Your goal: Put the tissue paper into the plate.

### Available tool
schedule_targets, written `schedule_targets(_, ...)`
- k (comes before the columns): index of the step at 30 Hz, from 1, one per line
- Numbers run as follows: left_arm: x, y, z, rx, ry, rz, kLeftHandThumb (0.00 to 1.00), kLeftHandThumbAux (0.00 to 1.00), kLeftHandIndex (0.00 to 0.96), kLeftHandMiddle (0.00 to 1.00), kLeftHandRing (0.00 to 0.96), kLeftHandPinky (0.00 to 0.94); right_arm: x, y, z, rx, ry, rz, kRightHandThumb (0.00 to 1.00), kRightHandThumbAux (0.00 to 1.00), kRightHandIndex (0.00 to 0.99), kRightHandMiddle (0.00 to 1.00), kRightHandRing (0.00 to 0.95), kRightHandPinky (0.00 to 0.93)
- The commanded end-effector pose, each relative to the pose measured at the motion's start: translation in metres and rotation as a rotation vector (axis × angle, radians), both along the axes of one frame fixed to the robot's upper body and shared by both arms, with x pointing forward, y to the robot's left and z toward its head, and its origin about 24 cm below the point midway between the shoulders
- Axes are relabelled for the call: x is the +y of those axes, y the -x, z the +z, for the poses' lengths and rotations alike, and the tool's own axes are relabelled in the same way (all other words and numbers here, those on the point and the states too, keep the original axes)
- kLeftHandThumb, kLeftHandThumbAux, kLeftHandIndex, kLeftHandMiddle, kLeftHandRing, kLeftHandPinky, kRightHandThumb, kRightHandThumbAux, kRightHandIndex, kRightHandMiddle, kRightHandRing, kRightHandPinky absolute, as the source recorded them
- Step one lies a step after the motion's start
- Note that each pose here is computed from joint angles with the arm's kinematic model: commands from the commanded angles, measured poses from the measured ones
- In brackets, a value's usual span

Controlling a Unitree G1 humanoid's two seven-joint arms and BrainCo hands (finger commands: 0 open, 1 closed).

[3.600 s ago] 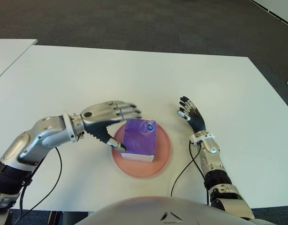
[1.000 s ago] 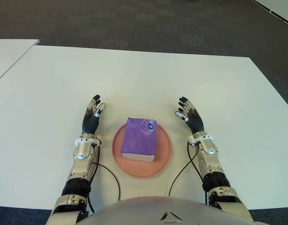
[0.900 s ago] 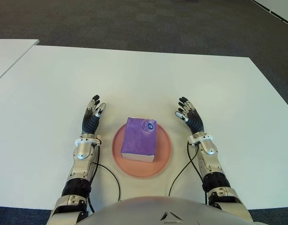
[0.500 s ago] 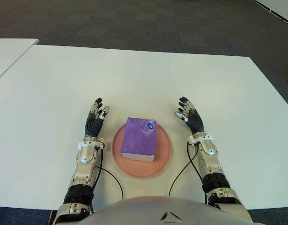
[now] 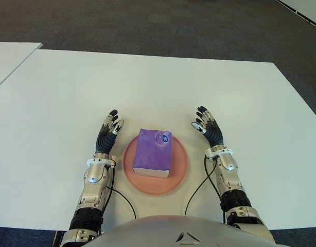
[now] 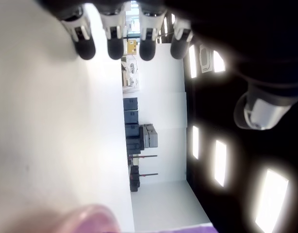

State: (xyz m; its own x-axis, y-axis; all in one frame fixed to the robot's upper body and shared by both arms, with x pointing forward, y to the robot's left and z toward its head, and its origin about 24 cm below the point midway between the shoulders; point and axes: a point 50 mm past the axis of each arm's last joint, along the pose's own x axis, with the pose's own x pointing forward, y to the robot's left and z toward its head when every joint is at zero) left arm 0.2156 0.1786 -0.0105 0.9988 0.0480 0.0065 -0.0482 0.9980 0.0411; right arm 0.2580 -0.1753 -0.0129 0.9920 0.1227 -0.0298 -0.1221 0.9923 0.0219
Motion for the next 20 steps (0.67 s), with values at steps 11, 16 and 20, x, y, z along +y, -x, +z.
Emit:
schedule_targets(11, -0.0011, 0.0109, -0.0031, 0.039, 0.036, -0.026, 0.000, 0.426, 0.000, 0.000, 0.000, 0.000, 0.0045, 0.0428, -0.0530, 0.221, -0.069, -0.142, 0.000, 0.688, 0.000, 0.000, 0.000, 0.000)
schedule_targets(16, -0.0016, 0.0125, 0.0007, 0.033, 0.032, -0.059, 0.000, 0.419, 0.000, 0.000, 0.000, 0.000, 0.0064, 0.0431, -0.0531, 0.197, -0.086, -0.181, 0.000, 0.699, 0.000, 0.000, 0.000, 0.000)
schedule_targets(20, -0.0011, 0.0127, 0.0022, 0.039, 0.032, -0.074, 0.000, 0.413, 0.000, 0.000, 0.000, 0.000, 0.0083, 0.0446, -0.0547, 0.190, -0.088, -0.206, 0.000, 0.708, 0.000, 0.000, 0.000, 0.000)
